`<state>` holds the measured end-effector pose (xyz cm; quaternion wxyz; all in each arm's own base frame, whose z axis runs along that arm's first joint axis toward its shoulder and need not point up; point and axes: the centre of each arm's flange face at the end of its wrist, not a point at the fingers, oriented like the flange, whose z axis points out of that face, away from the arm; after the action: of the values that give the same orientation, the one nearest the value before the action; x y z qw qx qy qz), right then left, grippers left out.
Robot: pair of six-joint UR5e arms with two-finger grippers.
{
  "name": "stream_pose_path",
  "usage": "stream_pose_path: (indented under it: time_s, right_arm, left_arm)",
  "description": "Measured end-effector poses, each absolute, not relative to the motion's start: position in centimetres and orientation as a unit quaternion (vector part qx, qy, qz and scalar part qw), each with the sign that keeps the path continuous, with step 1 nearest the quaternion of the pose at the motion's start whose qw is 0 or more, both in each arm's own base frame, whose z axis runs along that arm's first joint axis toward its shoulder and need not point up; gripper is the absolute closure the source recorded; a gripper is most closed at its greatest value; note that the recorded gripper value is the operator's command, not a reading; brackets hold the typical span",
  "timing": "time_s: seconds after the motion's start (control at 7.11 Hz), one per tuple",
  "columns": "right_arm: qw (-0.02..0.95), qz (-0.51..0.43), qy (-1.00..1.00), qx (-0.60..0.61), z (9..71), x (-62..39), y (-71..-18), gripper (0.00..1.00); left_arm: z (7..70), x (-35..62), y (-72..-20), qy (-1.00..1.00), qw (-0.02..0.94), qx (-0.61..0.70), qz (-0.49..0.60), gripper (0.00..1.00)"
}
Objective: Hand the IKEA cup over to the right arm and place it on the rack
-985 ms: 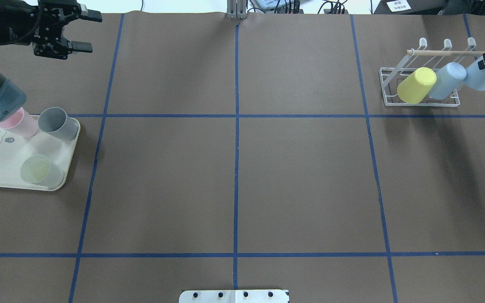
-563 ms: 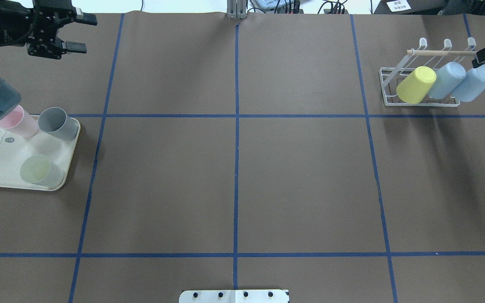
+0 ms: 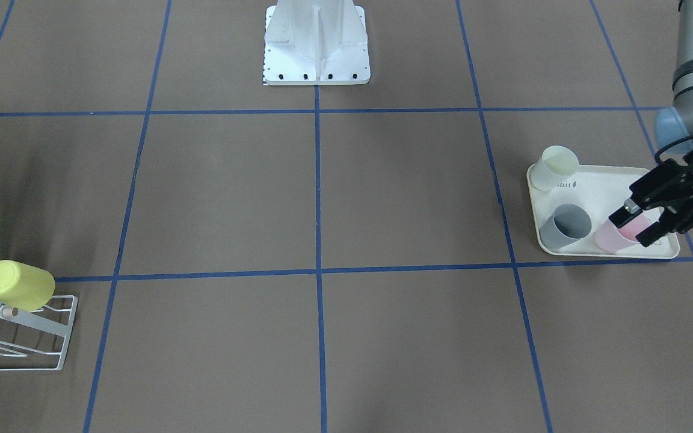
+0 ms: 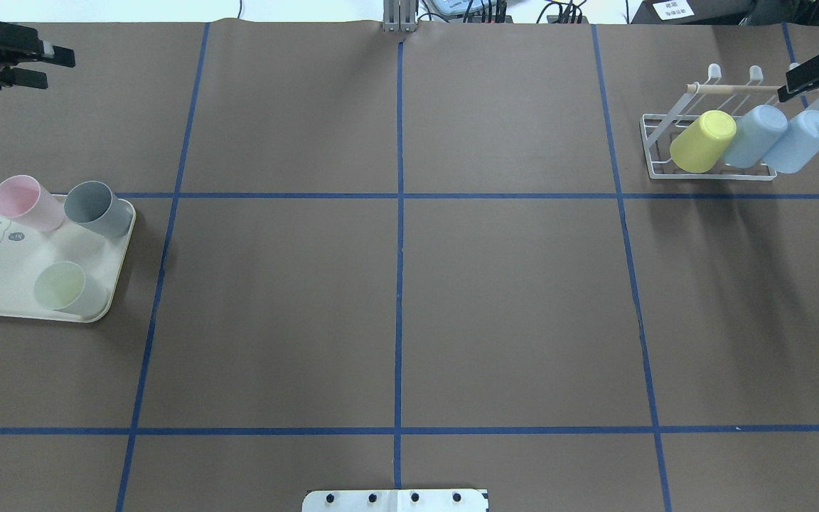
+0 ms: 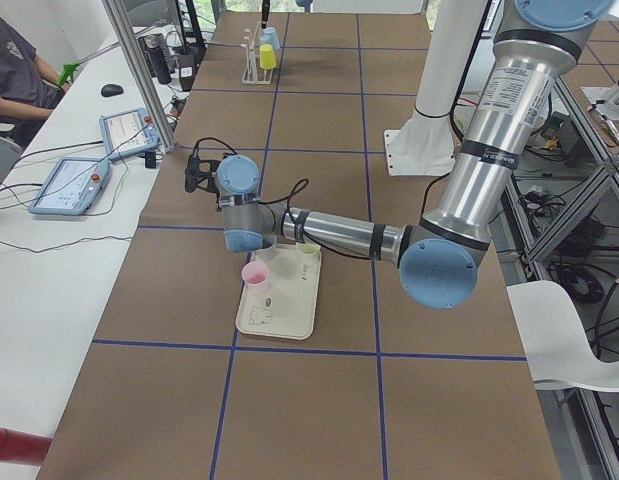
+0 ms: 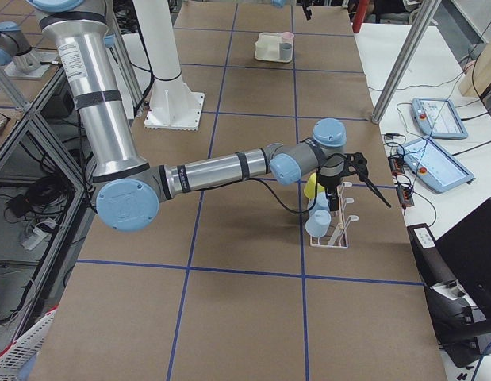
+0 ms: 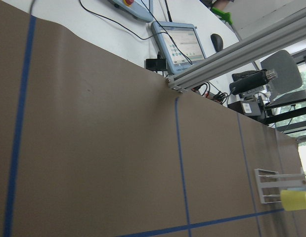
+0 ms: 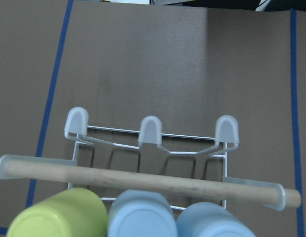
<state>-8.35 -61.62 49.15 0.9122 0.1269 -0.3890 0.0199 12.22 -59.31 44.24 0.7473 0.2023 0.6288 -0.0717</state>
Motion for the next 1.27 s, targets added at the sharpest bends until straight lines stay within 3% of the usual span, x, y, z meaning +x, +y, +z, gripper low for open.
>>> stream_pose_path:
  time_s: [0.56, 0.84, 1.27]
  right_arm:
    - [0.89, 0.03, -0.444, 0.103, 45.7, -10.4, -59.8, 0.01]
    - [0.888, 0.031, -0.449, 0.096, 45.3, -11.3, -59.5, 0.01]
    - [0.888, 0.028, -0.45, 0.092, 45.2, -12.0, -59.2, 0.01]
  left_arm:
    - [51.7, 9.4, -61.1, 0.488, 0.84, 0.24, -0.004, 0.1]
    - [55.4, 9.6, -61.3, 0.419, 0.883, 0.207, 0.031, 0.13]
    - [59.7, 11.2, -59.3, 0.388, 0.911, 0.129, 0.05, 0.25]
